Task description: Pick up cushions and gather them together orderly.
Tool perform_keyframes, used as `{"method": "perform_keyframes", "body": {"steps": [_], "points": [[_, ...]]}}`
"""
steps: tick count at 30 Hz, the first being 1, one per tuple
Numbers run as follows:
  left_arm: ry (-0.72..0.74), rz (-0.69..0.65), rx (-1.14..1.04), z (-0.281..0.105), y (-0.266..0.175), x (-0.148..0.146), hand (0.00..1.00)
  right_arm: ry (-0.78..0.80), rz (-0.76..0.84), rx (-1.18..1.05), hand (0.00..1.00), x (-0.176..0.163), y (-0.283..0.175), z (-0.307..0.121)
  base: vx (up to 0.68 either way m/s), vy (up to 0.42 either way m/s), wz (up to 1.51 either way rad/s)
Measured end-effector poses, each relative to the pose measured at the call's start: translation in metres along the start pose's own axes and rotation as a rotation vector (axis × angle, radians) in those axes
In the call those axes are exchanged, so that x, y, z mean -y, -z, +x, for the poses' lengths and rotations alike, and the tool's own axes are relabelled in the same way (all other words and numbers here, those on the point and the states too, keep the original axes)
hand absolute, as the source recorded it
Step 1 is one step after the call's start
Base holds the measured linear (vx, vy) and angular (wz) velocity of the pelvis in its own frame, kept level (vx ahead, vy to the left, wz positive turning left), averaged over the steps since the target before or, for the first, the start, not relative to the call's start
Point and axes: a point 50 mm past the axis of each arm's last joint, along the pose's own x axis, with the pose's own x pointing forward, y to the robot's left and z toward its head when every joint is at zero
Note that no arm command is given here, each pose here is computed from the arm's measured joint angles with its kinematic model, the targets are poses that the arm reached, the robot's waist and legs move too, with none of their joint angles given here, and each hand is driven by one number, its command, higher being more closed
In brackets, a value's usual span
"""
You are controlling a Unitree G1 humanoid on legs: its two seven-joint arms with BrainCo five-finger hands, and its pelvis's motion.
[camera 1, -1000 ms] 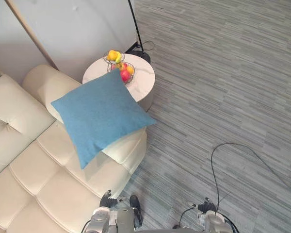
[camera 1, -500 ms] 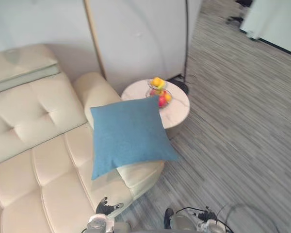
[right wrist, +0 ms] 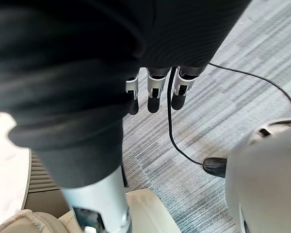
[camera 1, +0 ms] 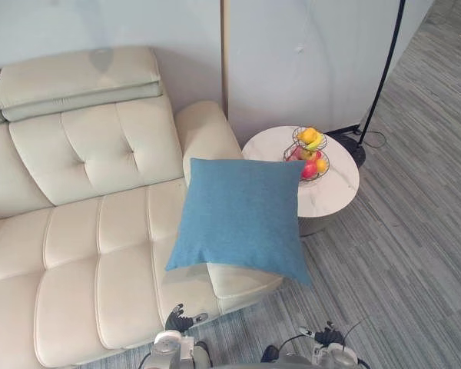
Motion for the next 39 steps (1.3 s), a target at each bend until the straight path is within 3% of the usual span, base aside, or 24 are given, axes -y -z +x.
{"method": "perform_keyframes", "body": {"steps": [8,13,18,27,39], "points": [[-0.059,0.007,-0.015,0.000,0.006,-0.023,0.00,0.066,0.012,0.042,0.00,0.022,-0.018,0.006,-0.07,0.004,-0.02],[-0.208,-0.033,0.102,-0.002,-0.020,-0.074,0.00,0.192,-0.036,0.297,0.00,0.069,-0.091,0.006,-0.10,0.005,-0.07],[-0.296,-0.108,0.215,-0.007,-0.045,-0.095,0.00,0.245,-0.073,0.502,0.00,0.083,-0.140,-0.008,-0.02,0.013,-0.04],[-0.309,-0.171,0.452,-0.019,-0.098,-0.098,0.00,0.186,-0.038,0.690,0.00,0.060,-0.190,-0.025,0.07,0.007,-0.03],[-0.247,-0.149,0.731,-0.029,-0.199,-0.057,0.00,-0.052,-0.003,0.788,0.00,-0.029,-0.242,-0.039,-0.03,-0.002,0.03]]}}
